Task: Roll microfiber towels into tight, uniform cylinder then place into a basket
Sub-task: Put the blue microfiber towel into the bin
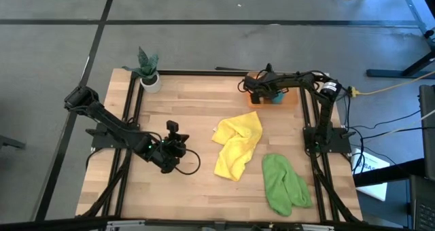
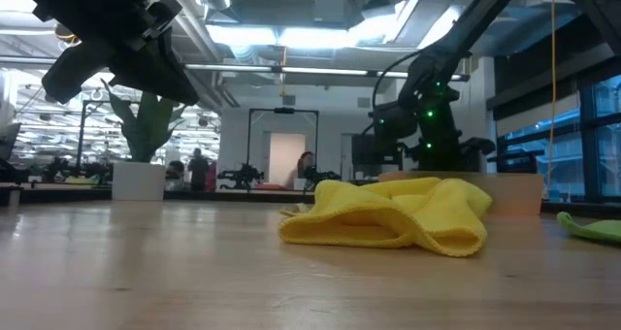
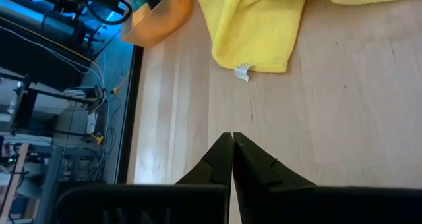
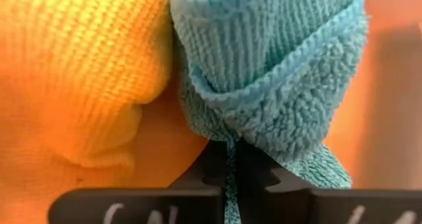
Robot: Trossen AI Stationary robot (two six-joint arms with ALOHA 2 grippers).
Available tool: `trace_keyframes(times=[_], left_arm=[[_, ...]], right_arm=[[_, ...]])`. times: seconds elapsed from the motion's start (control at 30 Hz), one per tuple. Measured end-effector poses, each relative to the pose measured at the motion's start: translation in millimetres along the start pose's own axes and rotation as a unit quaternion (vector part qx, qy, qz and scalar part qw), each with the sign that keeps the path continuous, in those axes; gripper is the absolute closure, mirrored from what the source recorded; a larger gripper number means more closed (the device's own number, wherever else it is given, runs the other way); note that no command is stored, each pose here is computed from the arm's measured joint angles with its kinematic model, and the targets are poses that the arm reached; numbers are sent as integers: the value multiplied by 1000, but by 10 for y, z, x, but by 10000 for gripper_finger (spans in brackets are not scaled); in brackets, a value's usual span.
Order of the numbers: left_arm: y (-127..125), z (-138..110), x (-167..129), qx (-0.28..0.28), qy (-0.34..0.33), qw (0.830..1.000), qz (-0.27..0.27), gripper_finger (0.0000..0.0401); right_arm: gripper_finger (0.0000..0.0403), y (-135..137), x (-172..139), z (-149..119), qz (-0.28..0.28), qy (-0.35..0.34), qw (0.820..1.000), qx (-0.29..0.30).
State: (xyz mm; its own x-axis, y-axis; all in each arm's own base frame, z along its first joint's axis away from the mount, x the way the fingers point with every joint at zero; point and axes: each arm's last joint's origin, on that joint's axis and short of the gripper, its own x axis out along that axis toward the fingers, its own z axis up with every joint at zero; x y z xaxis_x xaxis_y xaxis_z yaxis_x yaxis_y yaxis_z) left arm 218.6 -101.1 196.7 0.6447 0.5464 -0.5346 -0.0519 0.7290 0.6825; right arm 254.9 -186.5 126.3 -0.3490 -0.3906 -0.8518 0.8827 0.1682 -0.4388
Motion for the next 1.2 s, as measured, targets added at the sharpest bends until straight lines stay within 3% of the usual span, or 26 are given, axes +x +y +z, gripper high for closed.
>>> trace_keyframes(times=[0.27, 0.67, 1.2], left_arm=[[-1, 0, 0, 4, 0, 1000, 0, 397], [-1, 0, 1, 4, 0, 1000, 0, 397], [0, 0, 0, 4, 0, 1000, 0, 397]], right_arm=[[388, 113, -83, 119, 100, 0, 995, -14], [387, 123, -159, 140, 163, 15, 986, -12], [378, 242, -247, 265, 299, 2, 954, 13]])
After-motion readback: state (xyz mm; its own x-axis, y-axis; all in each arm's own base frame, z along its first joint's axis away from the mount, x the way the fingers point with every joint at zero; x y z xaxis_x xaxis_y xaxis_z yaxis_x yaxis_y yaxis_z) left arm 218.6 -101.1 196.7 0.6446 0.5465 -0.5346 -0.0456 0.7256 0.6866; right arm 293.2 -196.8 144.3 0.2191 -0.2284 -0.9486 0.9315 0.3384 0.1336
